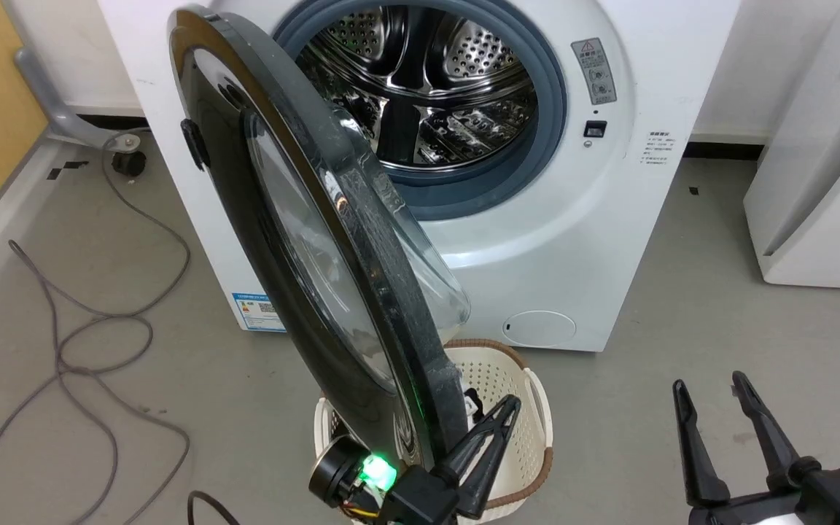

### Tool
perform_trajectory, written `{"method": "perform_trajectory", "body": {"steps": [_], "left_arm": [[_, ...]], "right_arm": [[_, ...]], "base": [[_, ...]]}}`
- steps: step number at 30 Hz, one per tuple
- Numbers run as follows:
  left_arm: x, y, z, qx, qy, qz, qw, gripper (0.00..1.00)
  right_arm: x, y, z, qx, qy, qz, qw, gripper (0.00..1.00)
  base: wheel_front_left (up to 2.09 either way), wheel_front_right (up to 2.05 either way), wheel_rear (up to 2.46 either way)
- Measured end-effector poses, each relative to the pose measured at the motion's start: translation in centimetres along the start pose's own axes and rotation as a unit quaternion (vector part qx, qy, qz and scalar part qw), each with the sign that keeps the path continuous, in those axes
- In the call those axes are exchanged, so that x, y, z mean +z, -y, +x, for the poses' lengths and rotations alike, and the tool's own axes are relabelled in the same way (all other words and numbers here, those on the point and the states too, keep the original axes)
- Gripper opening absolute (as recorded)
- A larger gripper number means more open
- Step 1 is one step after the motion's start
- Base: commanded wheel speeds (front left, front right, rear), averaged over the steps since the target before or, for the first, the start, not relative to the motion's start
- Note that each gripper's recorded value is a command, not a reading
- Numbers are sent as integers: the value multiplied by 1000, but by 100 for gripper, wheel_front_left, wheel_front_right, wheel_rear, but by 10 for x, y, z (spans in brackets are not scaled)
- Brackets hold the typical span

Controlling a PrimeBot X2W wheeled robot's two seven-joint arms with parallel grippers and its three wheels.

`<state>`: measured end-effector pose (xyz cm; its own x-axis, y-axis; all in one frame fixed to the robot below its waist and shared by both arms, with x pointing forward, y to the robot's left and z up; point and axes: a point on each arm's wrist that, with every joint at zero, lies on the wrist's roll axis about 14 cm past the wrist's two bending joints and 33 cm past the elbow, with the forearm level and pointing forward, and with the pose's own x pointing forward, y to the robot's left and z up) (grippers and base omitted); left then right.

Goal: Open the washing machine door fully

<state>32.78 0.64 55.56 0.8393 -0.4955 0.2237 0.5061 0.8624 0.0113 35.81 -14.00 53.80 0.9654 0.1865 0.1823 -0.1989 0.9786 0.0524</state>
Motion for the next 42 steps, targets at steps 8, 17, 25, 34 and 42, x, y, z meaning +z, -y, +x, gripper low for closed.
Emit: {"method": "perform_trajectory", "body": {"steps": [8, 17, 25, 34, 42], "left_arm": [[-24, -14, -5, 31, -37, -18, 999, 0], [-12, -27, -13, 63, -21, -13, 998, 0], [-5, -36, -27, 76, -14, 0, 997, 0], [-3, -50, -51, 112, -18, 18, 993, 0], [-2, -65, -78, 149, -28, 38, 988, 0]], "right_arm": [[-5, -5, 2, 8, -7, 4, 1000, 100], [-5, -14, 7, 23, -5, 6, 1000, 100], [-7, -33, 15, 52, -6, 16, 999, 100], [-10, -58, 26, 89, -9, 31, 995, 100], [-13, -84, 35, 129, -12, 44, 991, 100]], "base": [[0, 0, 0], [0, 0, 0], [0, 0, 0], [0, 0, 0], [0, 0, 0]]}}
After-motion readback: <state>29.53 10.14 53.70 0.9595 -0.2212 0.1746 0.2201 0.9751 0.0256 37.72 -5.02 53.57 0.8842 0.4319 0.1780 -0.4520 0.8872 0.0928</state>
